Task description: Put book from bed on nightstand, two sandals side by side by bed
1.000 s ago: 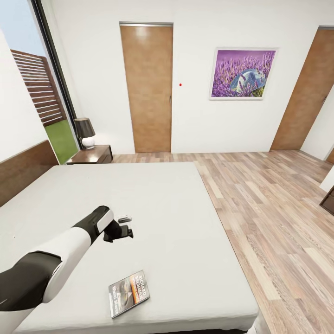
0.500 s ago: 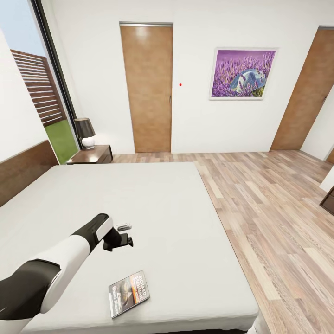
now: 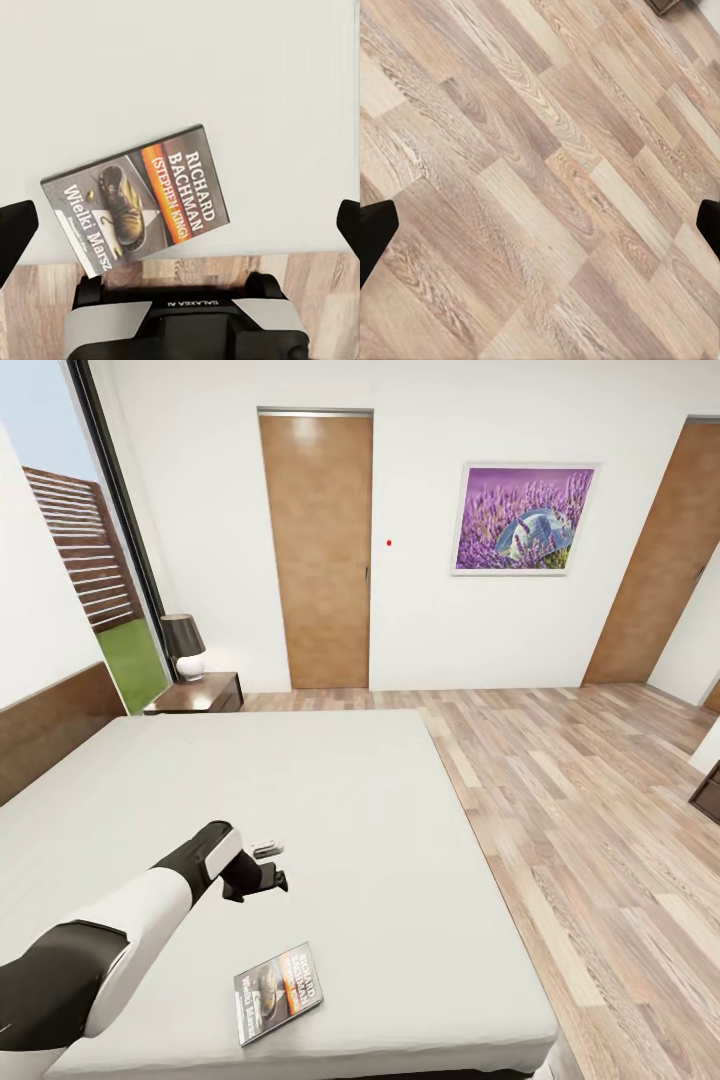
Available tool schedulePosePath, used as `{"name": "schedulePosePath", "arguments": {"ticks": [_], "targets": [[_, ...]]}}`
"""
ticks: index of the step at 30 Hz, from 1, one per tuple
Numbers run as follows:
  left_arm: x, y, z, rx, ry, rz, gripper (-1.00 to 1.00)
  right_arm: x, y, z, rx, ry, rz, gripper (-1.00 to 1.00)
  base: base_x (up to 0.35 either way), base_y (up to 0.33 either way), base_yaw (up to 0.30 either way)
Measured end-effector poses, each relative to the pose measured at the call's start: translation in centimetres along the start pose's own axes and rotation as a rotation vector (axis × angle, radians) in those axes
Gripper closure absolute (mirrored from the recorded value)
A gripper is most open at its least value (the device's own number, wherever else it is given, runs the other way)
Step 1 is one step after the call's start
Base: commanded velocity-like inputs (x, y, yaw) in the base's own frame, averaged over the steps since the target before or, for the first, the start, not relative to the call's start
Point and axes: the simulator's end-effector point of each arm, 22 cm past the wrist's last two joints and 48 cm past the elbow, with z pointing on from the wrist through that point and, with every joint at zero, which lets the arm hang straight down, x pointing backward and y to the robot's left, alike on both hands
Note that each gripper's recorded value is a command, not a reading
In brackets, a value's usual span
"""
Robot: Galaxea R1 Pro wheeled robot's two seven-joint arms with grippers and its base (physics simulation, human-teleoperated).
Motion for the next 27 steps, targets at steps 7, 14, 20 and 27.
{"name": "schedulePosePath", "arguments": {"ticks": [7,14,20,27], "targets": [[-0.3,-0.5,-0.4,0.100,-0.001,-0.037,-1.00,1.8,0.4,0.3,-0.007,0.036,-0.004,-1.00,0.000,0.000,0.000],[-0.5,-0.3,-0.7,0.121,-0.004,-0.045,-1.00,2.8,0.5,0.4,-0.010,0.055,-0.007,-1.00,0.000,0.000,0.000],[-0.7,0.0,-0.8,0.119,-0.009,-0.047,-1.00,3.3,0.5,0.5,-0.011,0.067,-0.009,-1.00,0.000,0.000,0.000],[-1.5,3.3,-1.4,0.085,-0.031,-0.072,-1.00,3.9,0.9,0.8,-0.019,0.044,-0.011,-1.00,0.000,0.000,0.000]]}}
